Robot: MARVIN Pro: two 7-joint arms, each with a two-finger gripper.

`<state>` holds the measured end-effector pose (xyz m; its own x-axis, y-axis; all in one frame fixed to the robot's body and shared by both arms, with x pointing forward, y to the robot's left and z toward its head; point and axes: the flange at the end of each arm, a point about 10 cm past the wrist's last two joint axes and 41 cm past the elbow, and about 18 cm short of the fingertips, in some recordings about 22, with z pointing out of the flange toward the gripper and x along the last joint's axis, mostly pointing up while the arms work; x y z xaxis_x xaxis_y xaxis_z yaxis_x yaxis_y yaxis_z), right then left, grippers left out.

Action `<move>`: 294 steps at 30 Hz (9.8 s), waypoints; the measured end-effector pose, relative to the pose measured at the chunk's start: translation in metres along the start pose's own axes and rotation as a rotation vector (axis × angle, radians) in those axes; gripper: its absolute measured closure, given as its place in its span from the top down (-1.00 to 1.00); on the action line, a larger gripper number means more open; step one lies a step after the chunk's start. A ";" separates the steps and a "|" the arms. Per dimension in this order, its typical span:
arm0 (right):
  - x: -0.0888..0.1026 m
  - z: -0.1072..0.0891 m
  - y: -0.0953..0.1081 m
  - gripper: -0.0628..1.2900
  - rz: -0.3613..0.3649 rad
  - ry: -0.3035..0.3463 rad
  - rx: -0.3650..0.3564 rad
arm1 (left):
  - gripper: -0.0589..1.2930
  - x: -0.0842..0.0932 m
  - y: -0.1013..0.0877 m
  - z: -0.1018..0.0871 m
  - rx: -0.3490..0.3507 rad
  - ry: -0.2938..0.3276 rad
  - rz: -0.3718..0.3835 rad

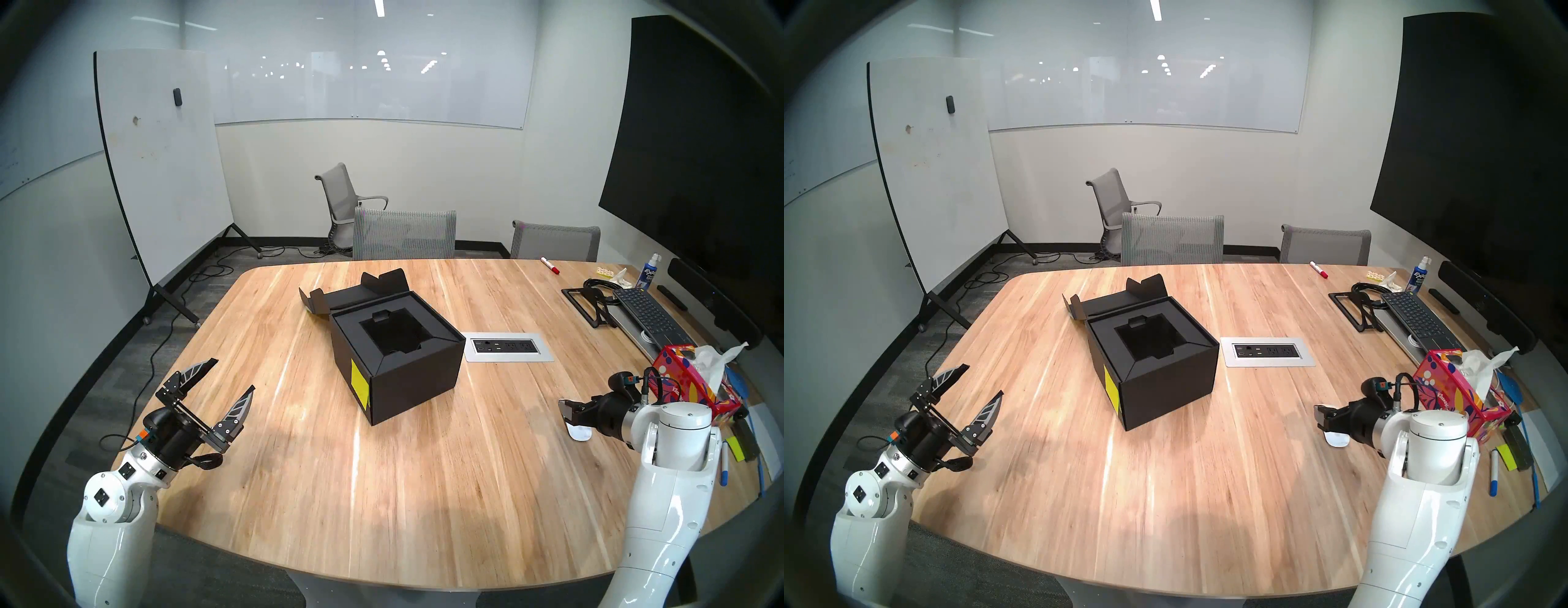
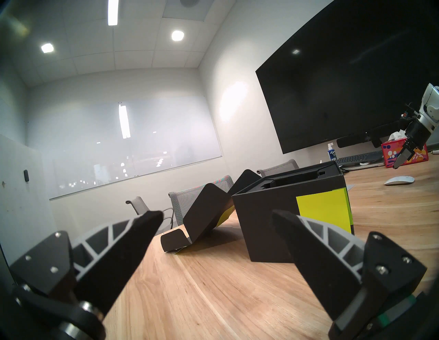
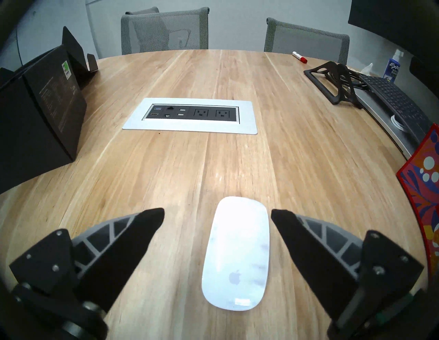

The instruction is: Open the box and place the mouse inside

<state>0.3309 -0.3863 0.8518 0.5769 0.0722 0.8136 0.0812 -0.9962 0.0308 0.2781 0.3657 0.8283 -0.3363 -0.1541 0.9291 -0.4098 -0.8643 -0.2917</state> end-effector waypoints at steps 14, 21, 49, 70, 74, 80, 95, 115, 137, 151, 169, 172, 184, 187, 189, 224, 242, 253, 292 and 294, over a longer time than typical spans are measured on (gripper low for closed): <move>-0.007 0.005 0.006 0.91 0.003 -0.018 -0.011 | 0.92 0.000 0.000 0.000 0.000 0.000 0.000; -0.010 0.007 0.007 0.91 0.006 -0.024 -0.010 | 0.92 0.000 0.000 0.000 0.000 0.000 0.000; -0.023 0.022 0.010 0.91 0.014 -0.057 0.010 | 0.92 0.000 0.000 0.000 0.000 0.000 0.000; -0.028 0.037 0.020 0.91 0.049 -0.091 0.020 | 0.92 0.000 0.000 0.000 0.000 0.000 0.001; -0.028 0.038 0.023 0.91 0.050 -0.090 0.013 | 0.92 0.000 0.000 0.000 0.000 0.000 0.001; -0.024 0.038 0.026 0.91 0.046 -0.082 0.006 | 0.92 0.000 0.000 0.000 0.000 0.000 0.001; -0.019 0.038 0.028 0.91 0.050 -0.081 0.017 | 0.92 0.000 0.000 0.000 0.000 0.000 0.001; -0.026 0.048 0.026 0.91 0.053 -0.103 0.012 | 0.92 0.000 0.000 0.000 0.000 0.000 0.001; -0.021 0.046 0.025 -0.10 0.038 -0.084 0.021 | 0.92 0.000 0.000 0.000 0.000 0.000 0.001; -0.007 0.014 0.025 -0.10 0.006 0.014 0.070 | 0.92 0.000 0.000 0.000 0.000 0.000 0.001; 0.025 -0.014 0.036 -0.10 -0.073 0.157 0.156 | 0.92 0.000 0.000 0.000 0.000 0.000 0.001; 0.031 -0.015 0.036 -0.10 -0.089 0.175 0.172 | 0.92 0.000 0.000 0.000 0.000 0.000 0.001; 0.055 -0.014 0.024 -0.11 -0.153 0.232 0.252 | 0.92 0.000 0.000 0.000 0.000 0.000 0.001; 0.059 -0.014 0.022 -0.11 -0.164 0.244 0.268 | 0.92 0.000 0.000 0.000 0.000 0.000 0.001; 0.061 -0.015 0.021 -0.11 -0.170 0.252 0.280 | 0.92 0.000 0.000 0.000 0.000 0.000 0.001; 0.107 0.008 -0.045 -0.11 -0.287 0.346 0.438 | 0.92 0.000 0.000 0.000 0.000 0.001 0.001; 0.099 0.008 -0.044 -0.11 -0.285 0.368 0.446 | 0.92 0.000 0.000 0.000 -0.001 0.001 0.001; 0.107 0.026 -0.058 -0.11 -0.348 0.363 0.506 | 0.92 0.000 0.000 0.000 -0.001 0.001 0.001; 0.162 0.039 -0.165 -0.11 -0.512 0.444 0.670 | 0.92 0.000 0.000 0.000 -0.001 0.001 0.001; 0.163 0.040 -0.171 -0.11 -0.519 0.443 0.678 | 0.92 0.000 0.000 0.000 -0.001 0.001 0.001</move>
<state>0.4439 -0.2022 0.9558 -0.0112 0.3334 0.9427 0.7727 -0.5955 0.2197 0.2782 0.3658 0.8286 -0.3373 -0.1548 0.9286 -0.4099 -0.8638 -0.2929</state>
